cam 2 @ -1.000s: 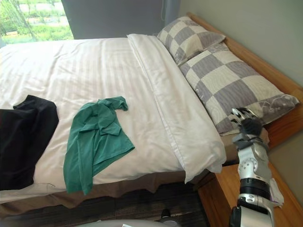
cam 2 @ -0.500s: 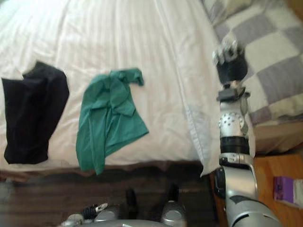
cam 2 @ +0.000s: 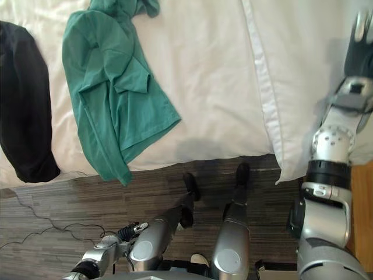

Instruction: Tidy the bed and pick cloth on bed and put in laundry

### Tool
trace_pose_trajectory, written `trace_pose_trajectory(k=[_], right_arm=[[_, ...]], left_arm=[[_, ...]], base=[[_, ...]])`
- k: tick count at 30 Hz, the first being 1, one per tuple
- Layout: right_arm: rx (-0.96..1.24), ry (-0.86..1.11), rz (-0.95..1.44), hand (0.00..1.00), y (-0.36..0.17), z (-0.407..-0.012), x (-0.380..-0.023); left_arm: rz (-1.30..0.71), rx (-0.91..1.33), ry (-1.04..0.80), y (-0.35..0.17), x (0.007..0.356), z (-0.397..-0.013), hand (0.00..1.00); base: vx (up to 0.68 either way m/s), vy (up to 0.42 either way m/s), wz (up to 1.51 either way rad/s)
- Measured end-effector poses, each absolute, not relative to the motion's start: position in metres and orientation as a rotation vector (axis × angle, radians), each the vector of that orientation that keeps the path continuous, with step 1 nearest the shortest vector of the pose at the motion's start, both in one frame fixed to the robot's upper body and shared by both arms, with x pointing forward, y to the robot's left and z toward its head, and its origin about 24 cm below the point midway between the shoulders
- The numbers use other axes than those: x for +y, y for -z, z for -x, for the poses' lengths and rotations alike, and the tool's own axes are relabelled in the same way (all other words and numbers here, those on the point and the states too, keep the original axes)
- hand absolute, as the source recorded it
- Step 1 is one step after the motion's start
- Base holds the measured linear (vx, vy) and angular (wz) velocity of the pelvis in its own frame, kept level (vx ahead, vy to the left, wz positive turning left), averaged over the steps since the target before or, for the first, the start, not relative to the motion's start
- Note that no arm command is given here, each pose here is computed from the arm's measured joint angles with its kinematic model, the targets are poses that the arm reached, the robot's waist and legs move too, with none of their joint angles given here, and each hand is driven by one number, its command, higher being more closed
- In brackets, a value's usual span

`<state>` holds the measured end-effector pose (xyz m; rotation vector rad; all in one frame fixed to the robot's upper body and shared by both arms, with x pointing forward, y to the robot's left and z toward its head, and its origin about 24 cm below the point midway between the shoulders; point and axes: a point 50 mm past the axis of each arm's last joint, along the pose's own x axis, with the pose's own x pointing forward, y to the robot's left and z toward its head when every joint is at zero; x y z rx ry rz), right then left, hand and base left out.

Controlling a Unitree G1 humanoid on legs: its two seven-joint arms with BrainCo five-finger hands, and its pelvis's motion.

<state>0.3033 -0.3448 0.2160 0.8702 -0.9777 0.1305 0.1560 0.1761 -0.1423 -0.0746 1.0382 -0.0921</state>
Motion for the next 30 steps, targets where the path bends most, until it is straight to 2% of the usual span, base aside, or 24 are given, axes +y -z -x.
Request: trace_pose_trajectory(k=[4,7,9,12,13,17,21,24,30], right_arm=[[-0.896,-0.12,-0.989,1.0,-0.181,-0.302,-0.34],[-0.772,-0.009,-1.104,1.0,-0.124,-0.297,-0.328],[-0.68,0.118,-1.164,1.0,-0.084,-0.286,-0.322],[-0.355,0.38,-1.172,1.0,-0.006,-0.256,-0.307],[-0.223,0.454,-1.171,0.0,0.023,-0.239,-0.295],[0.153,0.617,-1.084,0.0,0.092,-0.17,-0.258],[0.524,0.632,-0.782,0.0,0.128,-0.107,-0.236],[0.66,0.593,-0.68,0.0,0.138,-0.091,-0.221],[0.762,0.369,-0.548,0.0,0.141,-0.119,-0.208]], left_arm=[[0.114,0.974,0.058,0.14,0.178,-0.16,0.0],[0.143,0.938,0.027,0.138,0.179,-0.164,0.0],[0.143,0.929,0.016,0.136,0.178,-0.168,0.0],[0.159,0.925,0.017,0.135,0.167,-0.173,0.0],[0.168,0.938,-0.002,0.136,0.168,-0.172,0.0],[0.217,0.974,-0.077,0.142,0.173,-0.161,0.0],[0.225,1.061,-0.126,0.151,0.177,-0.14,0.0],[0.182,1.116,-0.137,0.155,0.18,-0.129,0.0],[0.099,1.206,-0.175,0.159,0.196,-0.109,0.0]], base=[[0.07,-0.024,-0.21],[0.03,-0.041,-0.13],[0.0,-0.048,0.0],[0.01,-0.041,-0.06],[0.02,-0.042,-0.14],[0.05,-0.05,-0.17],[0.11,-0.05,0.22],[0.11,0.003,0.48],[0.09,-0.022,0.08]])
